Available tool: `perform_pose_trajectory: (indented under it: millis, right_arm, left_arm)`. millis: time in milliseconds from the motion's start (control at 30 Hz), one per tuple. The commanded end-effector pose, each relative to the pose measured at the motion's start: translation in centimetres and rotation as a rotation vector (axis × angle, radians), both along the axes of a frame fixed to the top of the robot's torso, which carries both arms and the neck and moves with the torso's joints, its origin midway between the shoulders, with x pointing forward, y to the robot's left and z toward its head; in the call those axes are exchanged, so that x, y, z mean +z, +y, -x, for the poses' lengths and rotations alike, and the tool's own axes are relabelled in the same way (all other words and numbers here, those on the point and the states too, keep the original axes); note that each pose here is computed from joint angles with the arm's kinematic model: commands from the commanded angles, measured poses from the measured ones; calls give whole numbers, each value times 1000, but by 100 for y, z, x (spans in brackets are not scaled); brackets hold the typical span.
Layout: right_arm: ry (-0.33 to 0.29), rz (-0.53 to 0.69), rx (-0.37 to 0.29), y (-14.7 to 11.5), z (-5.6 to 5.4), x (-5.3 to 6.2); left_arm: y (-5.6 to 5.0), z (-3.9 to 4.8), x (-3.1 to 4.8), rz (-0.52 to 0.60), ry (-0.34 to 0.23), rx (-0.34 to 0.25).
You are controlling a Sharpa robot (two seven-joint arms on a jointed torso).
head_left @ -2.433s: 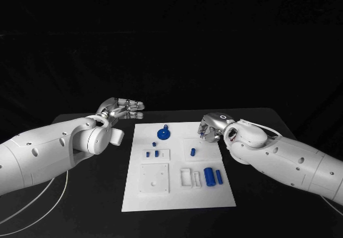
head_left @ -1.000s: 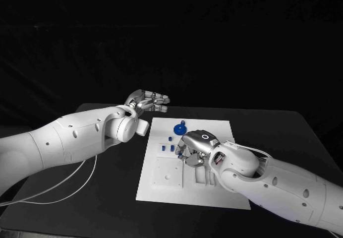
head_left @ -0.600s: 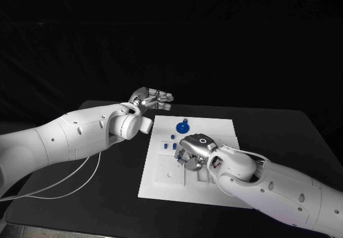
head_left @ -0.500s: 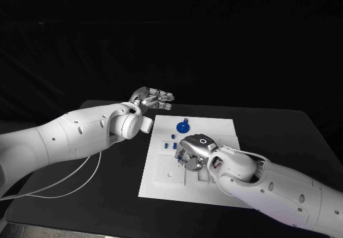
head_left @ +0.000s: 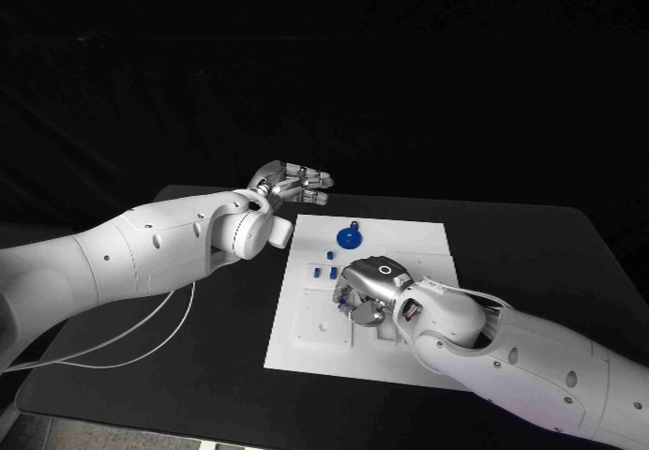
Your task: Assemble the parts on the task board
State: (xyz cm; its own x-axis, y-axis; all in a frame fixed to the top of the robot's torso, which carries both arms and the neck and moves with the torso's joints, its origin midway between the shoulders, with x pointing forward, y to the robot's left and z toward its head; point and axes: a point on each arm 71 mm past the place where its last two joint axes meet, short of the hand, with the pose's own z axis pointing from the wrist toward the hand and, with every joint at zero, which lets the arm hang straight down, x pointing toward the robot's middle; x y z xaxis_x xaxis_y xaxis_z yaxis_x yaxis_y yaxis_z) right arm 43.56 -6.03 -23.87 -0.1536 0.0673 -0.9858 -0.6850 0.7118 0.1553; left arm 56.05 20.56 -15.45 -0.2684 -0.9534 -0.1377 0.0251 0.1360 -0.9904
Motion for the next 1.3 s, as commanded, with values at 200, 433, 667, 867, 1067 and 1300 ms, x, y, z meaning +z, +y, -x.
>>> perform_pose_trajectory:
  millis: [200,433,667,867,1067,1300]
  right_arm:
    - [3,24,16,13,21,-26]
    - [11,30,16,14,29,-50]
    - [14,33,16,13,30,-64]
    - [13,38,12,6,26,-74]
    - [8,49,-1,-7,11,-85]
    - [-2,55,-14,-15,2,-86]
  left_arm:
    - [-18,-3,17,8,-5,-6]
    - [-17,-4,15,8,-3,-7]
    - [-15,-6,13,8,-1,-8]
    - [-13,-8,11,7,0,-8]
    - [-13,-8,11,7,1,-9]
    - [-11,-10,10,7,1,-8]
